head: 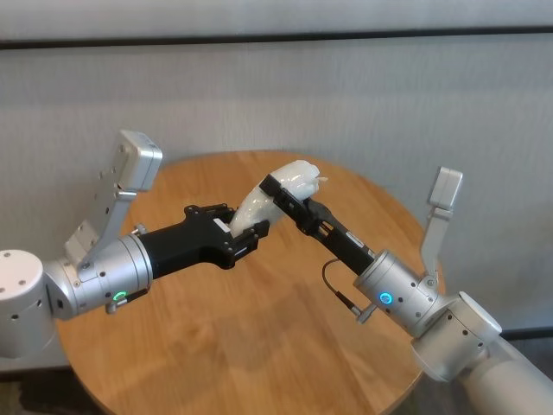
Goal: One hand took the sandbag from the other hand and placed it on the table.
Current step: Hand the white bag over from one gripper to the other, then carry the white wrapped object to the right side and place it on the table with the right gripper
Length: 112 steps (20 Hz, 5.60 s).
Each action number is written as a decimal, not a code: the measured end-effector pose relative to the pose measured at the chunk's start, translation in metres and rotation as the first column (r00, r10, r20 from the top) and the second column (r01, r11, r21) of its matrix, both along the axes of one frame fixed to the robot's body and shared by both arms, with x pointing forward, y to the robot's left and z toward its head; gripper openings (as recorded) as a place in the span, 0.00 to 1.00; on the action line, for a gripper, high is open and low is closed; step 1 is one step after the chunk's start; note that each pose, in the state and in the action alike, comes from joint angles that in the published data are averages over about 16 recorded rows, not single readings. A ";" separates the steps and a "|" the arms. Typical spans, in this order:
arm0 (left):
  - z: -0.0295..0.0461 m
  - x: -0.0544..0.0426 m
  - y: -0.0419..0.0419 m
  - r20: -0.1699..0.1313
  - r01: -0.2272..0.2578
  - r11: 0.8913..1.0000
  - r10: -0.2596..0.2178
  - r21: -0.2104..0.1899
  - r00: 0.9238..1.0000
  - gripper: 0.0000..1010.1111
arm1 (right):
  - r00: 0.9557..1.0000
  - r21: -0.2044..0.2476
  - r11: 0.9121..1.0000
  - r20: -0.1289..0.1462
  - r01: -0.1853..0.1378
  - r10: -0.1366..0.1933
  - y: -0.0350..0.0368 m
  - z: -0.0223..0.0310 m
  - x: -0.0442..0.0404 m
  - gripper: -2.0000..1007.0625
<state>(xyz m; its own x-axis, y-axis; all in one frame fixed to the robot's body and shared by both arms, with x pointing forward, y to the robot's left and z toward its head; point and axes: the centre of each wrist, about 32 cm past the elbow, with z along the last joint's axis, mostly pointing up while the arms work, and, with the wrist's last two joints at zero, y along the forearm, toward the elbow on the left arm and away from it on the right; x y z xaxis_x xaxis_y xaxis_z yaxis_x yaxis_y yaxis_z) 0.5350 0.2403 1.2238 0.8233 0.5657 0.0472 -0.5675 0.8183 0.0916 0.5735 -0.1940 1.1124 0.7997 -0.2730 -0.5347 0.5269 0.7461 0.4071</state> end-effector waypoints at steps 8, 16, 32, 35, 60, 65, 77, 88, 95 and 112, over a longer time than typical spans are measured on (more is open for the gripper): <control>0.0000 0.0000 0.0000 0.000 0.000 1.000 0.000 0.000 1.000 0.38 | 1.000 0.000 1.000 0.000 0.001 -0.001 -0.0002 -0.0001 -0.0001 0.57; 0.0000 0.0000 0.0000 0.000 0.000 1.000 0.000 0.000 1.000 0.38 | 1.000 0.000 1.000 0.000 0.001 -0.001 -0.0004 -0.0001 -0.0002 0.57; 0.0000 0.0000 0.0000 0.000 0.000 1.000 0.000 0.000 1.000 0.38 | 1.000 0.004 1.000 -0.002 0.005 -0.005 0.0013 -0.0025 0.0010 0.57; 0.0000 0.0000 0.0000 0.000 0.000 1.000 0.000 0.000 1.000 0.38 | 1.000 0.006 1.000 -0.003 0.006 -0.006 0.0020 -0.0033 0.0016 0.57; 0.0001 0.0000 0.0000 0.000 0.001 1.000 -0.001 -0.001 1.000 0.65 | 1.000 0.011 1.000 -0.018 -0.003 0.003 0.0065 -0.0079 0.0060 0.57; 0.0002 0.0000 -0.0001 0.001 0.002 1.000 -0.002 -0.001 1.000 0.81 | 1.000 0.008 1.000 -0.021 -0.001 0.001 0.0071 -0.0084 0.0062 0.57; 0.0001 -0.0001 -0.0001 0.001 0.002 1.000 -0.002 -0.001 1.000 0.99 | 0.999 -0.004 0.999 -0.028 0.034 -0.034 0.0018 -0.0108 0.0075 0.57; 0.0001 -0.0001 -0.0001 0.000 0.001 1.000 -0.001 0.000 1.000 0.99 | 0.993 -0.039 0.993 -0.037 0.112 -0.113 -0.0188 -0.0154 0.0053 0.57; 0.0000 0.0000 0.0000 0.000 0.000 1.000 0.000 0.000 1.000 0.99 | 0.984 -0.066 0.983 -0.034 0.170 -0.173 -0.0389 -0.0161 -0.0014 0.57; 0.0000 0.0000 0.0000 0.000 0.000 1.000 0.000 0.000 1.000 0.99 | 0.958 -0.136 0.950 -0.029 0.279 -0.286 -0.0845 -0.0119 -0.0303 0.57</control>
